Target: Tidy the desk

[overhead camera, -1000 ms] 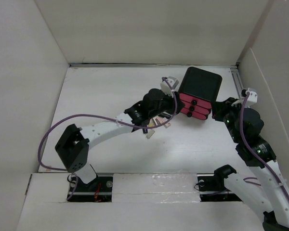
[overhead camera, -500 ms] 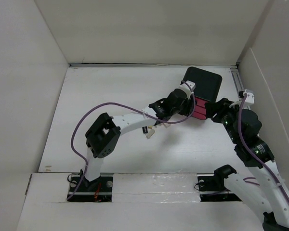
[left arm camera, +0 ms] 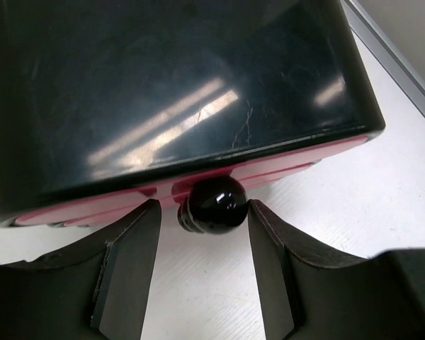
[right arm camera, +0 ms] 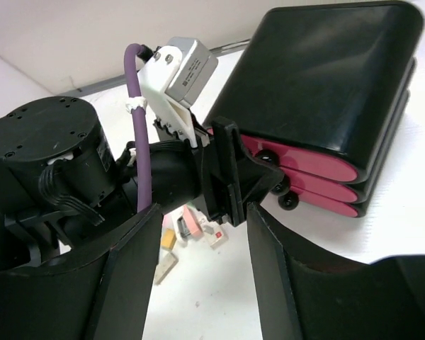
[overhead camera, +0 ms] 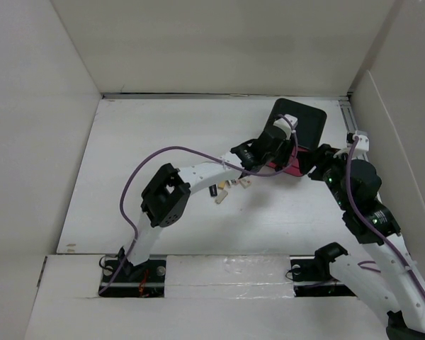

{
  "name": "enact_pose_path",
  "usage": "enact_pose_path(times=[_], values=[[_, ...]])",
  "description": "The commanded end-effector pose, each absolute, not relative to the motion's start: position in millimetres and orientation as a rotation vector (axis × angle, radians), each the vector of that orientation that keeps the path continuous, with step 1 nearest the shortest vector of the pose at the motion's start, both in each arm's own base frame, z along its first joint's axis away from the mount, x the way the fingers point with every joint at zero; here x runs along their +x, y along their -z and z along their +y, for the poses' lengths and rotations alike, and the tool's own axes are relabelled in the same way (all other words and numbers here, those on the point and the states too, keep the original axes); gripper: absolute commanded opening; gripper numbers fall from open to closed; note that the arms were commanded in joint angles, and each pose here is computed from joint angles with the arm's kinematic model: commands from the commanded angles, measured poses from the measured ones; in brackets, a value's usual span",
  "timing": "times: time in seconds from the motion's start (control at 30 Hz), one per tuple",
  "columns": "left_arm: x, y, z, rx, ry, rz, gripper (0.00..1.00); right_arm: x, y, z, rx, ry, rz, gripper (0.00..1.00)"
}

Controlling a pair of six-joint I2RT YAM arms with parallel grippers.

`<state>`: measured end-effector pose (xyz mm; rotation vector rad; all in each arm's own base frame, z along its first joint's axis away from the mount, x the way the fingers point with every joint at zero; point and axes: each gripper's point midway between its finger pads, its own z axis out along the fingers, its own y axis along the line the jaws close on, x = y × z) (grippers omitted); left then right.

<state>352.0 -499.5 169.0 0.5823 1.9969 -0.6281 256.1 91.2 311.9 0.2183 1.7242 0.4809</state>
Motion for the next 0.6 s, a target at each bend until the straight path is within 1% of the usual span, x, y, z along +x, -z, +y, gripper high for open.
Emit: enact_pose_path(times=[0.0,0.07,0.1,0.17,0.27,0.43,0.57], values=[[359.3,-194.4,-509.2,0.571,0.641,1.948,0.48,256.9,-328.5,94.2,0.201,-0.516,1.658,0.57],[361.8,-189.6,-512.0,0.570,0.636,1.952,0.47,257.3,-327.2,95.4,0.193,-0.520,1.656,0.56],[366.3,-191.0,-513.9,0.559,0.624,1.943,0.46,256.5,-327.5,97.5,0.179,-0.528,1.656,0.51],[370.6,-193.2,-513.1,0.542,0.606,1.936,0.45,256.2,-327.5,98.2,0.174,-0.531,1.657,0.50],[379.1,-189.0,-506.0,0.527,0.525,1.946,0.43,255.0,-328.2,99.0,0.165,-0.535,1.654,0.49],[389.5,-196.0,-512.6,0.527,0.537,1.924,0.39,253.4,-331.1,102.3,0.147,-0.558,1.637,0.50],[390.0,-201.0,-520.8,0.553,0.562,1.908,0.30,251.8,-327.5,104.1,0.139,-0.565,1.650,0.51]])
